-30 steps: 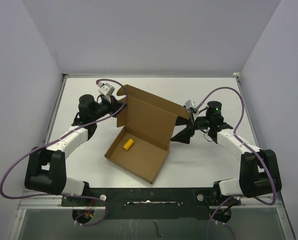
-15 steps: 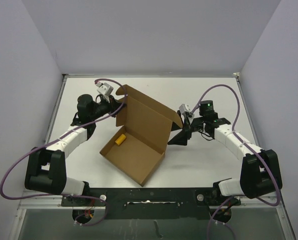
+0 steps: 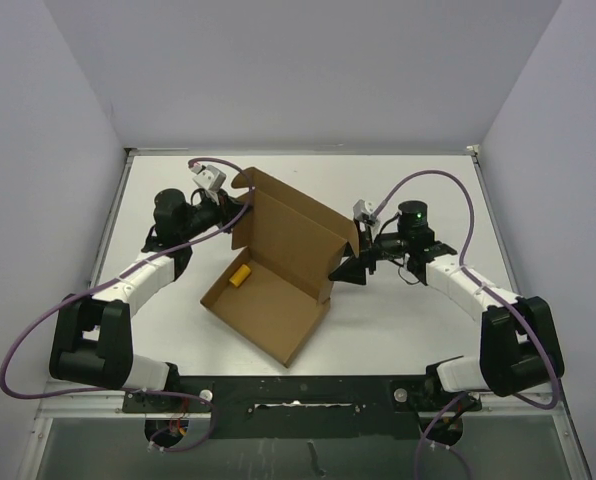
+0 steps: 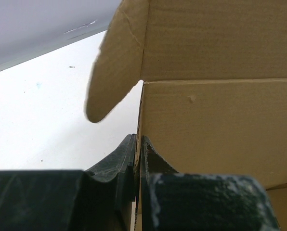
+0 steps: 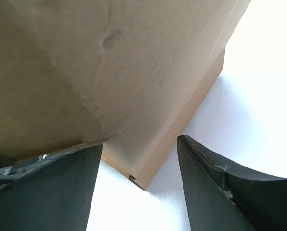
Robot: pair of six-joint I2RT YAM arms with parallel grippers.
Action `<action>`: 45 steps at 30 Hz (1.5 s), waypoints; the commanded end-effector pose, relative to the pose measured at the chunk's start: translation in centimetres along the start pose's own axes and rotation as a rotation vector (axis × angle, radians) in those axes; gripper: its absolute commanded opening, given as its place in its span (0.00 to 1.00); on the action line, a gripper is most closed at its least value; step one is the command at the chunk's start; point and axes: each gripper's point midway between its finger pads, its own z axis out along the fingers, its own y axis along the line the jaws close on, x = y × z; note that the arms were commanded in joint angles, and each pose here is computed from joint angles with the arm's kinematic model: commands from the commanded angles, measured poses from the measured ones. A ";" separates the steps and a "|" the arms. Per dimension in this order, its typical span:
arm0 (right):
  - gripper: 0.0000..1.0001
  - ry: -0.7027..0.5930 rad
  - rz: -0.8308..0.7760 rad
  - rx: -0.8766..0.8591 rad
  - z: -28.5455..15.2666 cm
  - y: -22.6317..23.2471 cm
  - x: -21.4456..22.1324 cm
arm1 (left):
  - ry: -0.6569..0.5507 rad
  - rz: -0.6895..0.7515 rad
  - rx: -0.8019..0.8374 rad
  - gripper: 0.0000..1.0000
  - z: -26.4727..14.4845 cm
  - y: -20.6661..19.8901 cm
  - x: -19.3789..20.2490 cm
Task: Fold the paper box
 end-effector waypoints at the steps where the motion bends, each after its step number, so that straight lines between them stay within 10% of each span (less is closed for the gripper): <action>1: 0.60 -0.044 -0.034 0.086 0.1 -2.1 -1.4 | -0.039 0.012 0.109 0.00 0.7 -2.9 -1.3; 12: 0.01 -0.077 -0.014 0.165 -1.8 -3.9 -1.7 | -0.019 0.003 0.131 0.00 0.8 -3.5 -1.0; 23: 0.00 0.015 -0.049 0.246 -2.9 -5.1 -1.0 | -0.001 -0.027 0.135 0.00 0.9 -3.6 -0.7; 26: 0.51 0.034 -0.076 0.231 -3.5 -4.9 -1.4 | -0.005 -0.045 0.087 0.00 1.1 -2.9 -0.7; 28: 0.68 0.038 -0.106 0.241 -4.3 -4.8 -1.8 | -0.010 -0.062 0.044 0.00 1.1 -2.2 -0.5; 45: 0.94 -0.034 0.032 0.492 -13.4 -5.7 -4.8 | -0.159 -0.010 -0.300 0.00 -0.9 -1.5 -2.5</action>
